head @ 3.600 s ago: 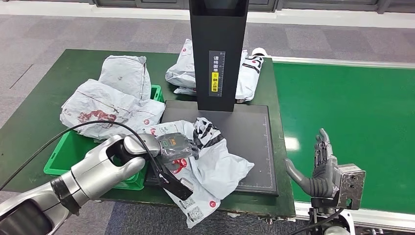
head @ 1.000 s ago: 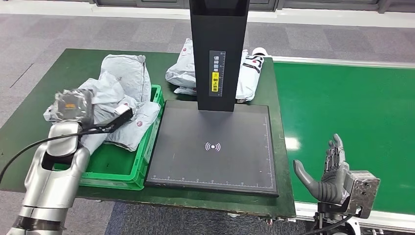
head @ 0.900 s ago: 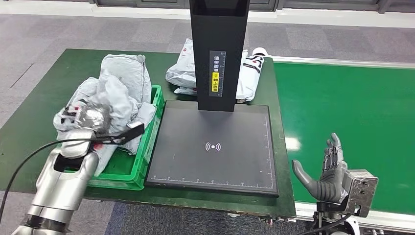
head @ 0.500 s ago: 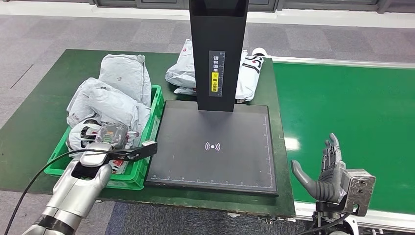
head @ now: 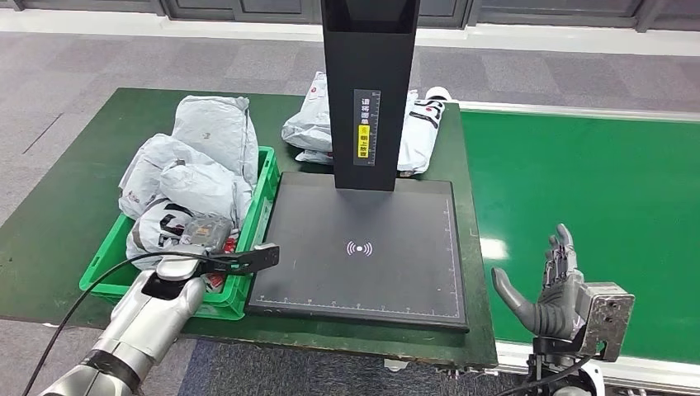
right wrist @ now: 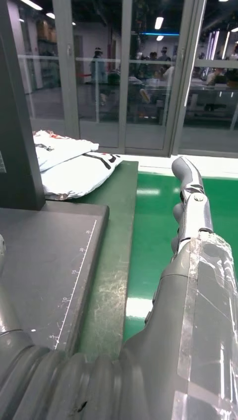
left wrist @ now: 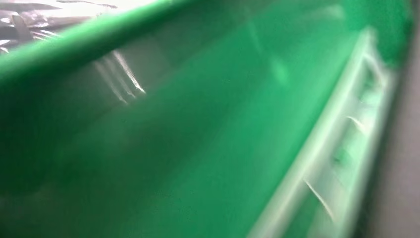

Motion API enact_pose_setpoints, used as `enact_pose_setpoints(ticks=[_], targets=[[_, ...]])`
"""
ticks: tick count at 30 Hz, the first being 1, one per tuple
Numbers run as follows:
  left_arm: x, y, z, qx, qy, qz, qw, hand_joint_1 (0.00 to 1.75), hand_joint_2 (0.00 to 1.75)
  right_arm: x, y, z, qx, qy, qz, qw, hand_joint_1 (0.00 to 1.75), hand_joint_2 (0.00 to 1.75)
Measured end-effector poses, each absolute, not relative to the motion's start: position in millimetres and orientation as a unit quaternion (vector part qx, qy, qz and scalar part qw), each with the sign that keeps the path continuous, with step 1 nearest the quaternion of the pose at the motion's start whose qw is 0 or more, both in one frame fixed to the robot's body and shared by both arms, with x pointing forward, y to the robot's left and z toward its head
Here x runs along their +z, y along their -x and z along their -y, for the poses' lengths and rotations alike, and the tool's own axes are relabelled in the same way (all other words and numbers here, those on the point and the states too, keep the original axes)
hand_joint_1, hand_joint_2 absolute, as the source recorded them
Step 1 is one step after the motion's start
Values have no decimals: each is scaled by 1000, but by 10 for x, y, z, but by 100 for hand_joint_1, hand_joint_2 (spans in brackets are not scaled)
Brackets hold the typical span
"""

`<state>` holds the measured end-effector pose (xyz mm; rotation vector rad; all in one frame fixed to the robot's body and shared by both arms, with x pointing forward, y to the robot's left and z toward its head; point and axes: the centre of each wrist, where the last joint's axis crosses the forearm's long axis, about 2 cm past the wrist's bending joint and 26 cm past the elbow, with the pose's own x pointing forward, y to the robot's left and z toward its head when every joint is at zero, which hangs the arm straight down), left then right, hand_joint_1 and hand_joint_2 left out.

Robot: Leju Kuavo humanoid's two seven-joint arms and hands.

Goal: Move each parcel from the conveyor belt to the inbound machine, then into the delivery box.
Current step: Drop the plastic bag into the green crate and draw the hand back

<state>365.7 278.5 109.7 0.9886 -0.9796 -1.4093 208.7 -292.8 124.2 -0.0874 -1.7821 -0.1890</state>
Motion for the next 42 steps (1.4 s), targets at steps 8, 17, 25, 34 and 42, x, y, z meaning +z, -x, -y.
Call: enact_pose_setpoints(ticks=[8, 17, 25, 34, 42], targets=[[1340, -3687, -2761, -522, -513, 451, 511, 0, 0, 1244, -2014, 2939, -87, 47, 773, 627, 0, 175], [1527, -3676, -2763, -458, -570, 492, 473, 0, 0, 1248, -1993, 2943, -89, 51, 773, 626, 0, 175], [2055, -3591, -2919, -323, -652, 552, 407, 0, 0, 1241, -1980, 2946, -93, 57, 772, 627, 0, 175], [2324, -3362, -3115, -238, -678, 592, 365, 0, 0, 1238, -2013, 2940, -99, 55, 775, 622, 0, 175], [2581, -3139, -3067, -114, -599, 744, 272, 0, 87, 1229, -2013, 2928, -107, 56, 776, 620, 0, 175]])
